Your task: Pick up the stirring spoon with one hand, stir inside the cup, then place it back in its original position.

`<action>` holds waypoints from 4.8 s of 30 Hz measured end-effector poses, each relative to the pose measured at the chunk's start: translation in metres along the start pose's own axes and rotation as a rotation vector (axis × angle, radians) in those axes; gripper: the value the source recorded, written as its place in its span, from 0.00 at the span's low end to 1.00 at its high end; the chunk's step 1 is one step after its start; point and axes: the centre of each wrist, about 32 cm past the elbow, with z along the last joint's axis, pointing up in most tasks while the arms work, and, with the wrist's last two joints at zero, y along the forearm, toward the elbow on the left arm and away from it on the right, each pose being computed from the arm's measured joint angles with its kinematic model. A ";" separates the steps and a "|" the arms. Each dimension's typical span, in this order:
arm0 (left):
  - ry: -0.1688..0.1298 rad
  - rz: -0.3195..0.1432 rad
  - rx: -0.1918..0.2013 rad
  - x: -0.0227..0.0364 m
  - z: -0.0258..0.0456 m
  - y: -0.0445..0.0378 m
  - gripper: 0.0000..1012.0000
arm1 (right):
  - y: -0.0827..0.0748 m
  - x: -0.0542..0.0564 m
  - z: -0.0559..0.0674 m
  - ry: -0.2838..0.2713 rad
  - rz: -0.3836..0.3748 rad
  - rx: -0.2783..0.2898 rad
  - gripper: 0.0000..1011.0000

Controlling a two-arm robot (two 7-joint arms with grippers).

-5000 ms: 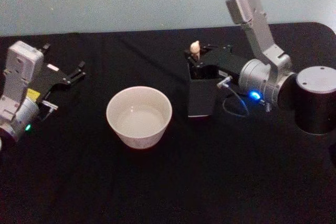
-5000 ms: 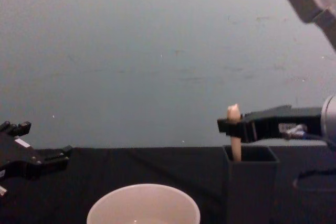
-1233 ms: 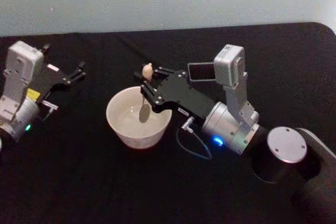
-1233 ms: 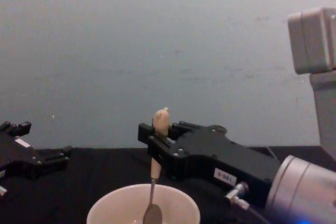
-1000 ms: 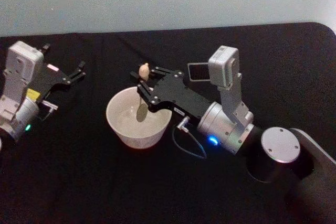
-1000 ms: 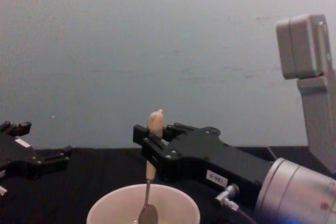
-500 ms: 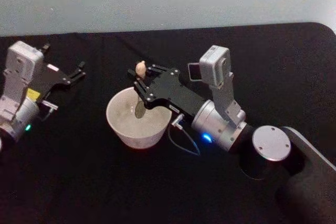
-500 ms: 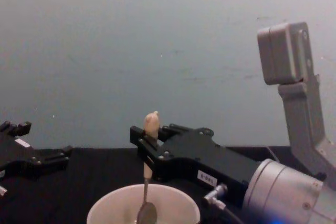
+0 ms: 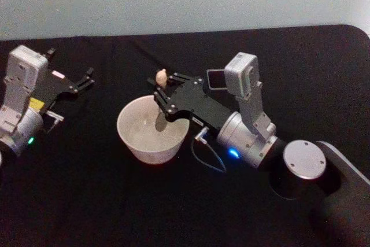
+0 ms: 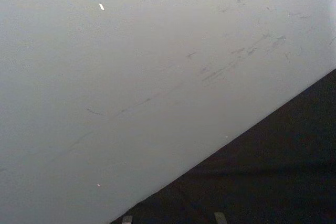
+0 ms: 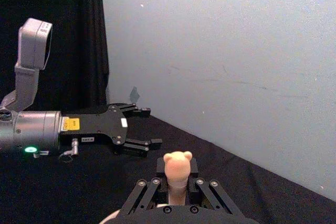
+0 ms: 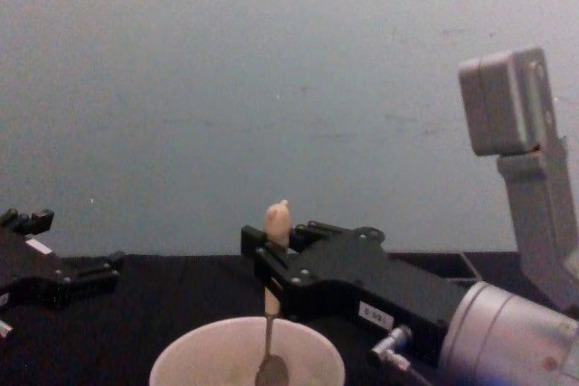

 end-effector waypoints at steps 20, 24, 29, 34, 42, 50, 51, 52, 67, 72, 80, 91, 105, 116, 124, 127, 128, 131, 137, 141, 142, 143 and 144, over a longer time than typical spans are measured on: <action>0.000 0.000 0.000 0.0000 0.0000 0.0000 0.99 | -0.030 -0.007 0.008 0.024 0.056 -0.008 0.21; 0.000 0.000 0.000 0.0000 0.0000 0.0000 0.99 | -0.031 -0.010 0.010 0.027 0.072 -0.004 0.21; 0.000 0.000 0.000 0.0000 0.0000 0.0000 0.99 | -0.030 -0.015 0.010 0.031 0.094 0.000 0.22; 0.000 0.000 0.000 0.0000 0.0000 0.0000 0.99 | -0.024 -0.021 0.007 0.026 0.107 -0.003 0.22; 0.000 0.000 0.000 0.0000 0.0000 0.0000 0.99 | -0.011 -0.023 0.004 0.018 0.101 -0.001 0.21; 0.000 0.000 0.000 0.0000 0.0000 0.0000 0.99 | 0.005 -0.021 0.004 0.012 0.081 0.017 0.22; 0.000 0.000 0.000 0.0000 0.0000 0.0000 0.99 | 0.007 -0.020 0.003 0.011 0.075 0.018 0.22; 0.000 0.000 0.000 0.0000 0.0000 0.0000 0.99 | 0.008 -0.020 0.003 0.010 0.072 0.018 0.21; 0.000 0.000 0.000 0.0000 0.0000 0.0000 0.99 | 0.010 -0.008 0.001 -0.010 0.014 0.012 0.22; 0.000 0.000 0.000 0.0000 0.0000 0.0000 0.99 | 0.005 -0.005 0.002 -0.014 0.004 0.014 0.22; 0.000 0.000 0.000 0.0000 0.0000 0.0000 0.99 | -0.009 -0.002 0.003 -0.012 0.000 0.008 0.21; 0.000 0.000 0.000 0.0000 0.0000 0.0000 0.99 | -0.023 -0.008 0.005 0.000 0.031 0.000 0.22; 0.000 0.000 0.000 0.0000 0.0000 0.0000 0.99 | -0.023 -0.023 0.005 0.021 0.095 -0.003 0.21; 0.000 0.000 0.000 0.0000 0.0000 0.0000 0.99 | -0.002 -0.026 0.002 0.025 0.090 -0.007 0.22; 0.000 0.000 0.000 0.0000 0.0000 0.0000 0.99 | 0.013 -0.023 0.001 0.015 0.062 -0.001 0.22; 0.000 0.000 0.000 0.0000 0.0000 0.0000 0.99 | 0.017 -0.021 0.001 0.011 0.050 0.000 0.22; 0.000 0.000 0.000 0.0000 0.0000 0.0000 0.99 | 0.018 -0.020 0.000 0.008 0.041 -0.001 0.22; 0.000 0.000 0.000 0.0000 0.0000 0.0000 0.99 | 0.020 -0.017 0.000 0.001 0.023 -0.002 0.22; 0.000 0.000 0.000 0.0000 0.0000 0.0000 0.99 | 0.020 -0.011 -0.001 -0.010 -0.005 -0.003 0.21; 0.000 0.000 0.000 0.0000 0.0000 0.0000 0.99 | 0.018 -0.007 -0.001 -0.020 -0.020 -0.007 0.21; 0.000 0.000 0.000 0.0000 0.0000 0.0000 0.99 | 0.018 -0.007 -0.001 -0.021 -0.021 -0.007 0.22; 0.000 0.000 0.000 0.0000 0.0000 0.0000 0.99 | 0.017 -0.006 -0.002 -0.023 -0.024 -0.008 0.22; 0.000 0.000 0.000 0.0000 0.0000 0.0000 0.99 | 0.016 -0.006 -0.002 -0.023 -0.026 -0.010 0.22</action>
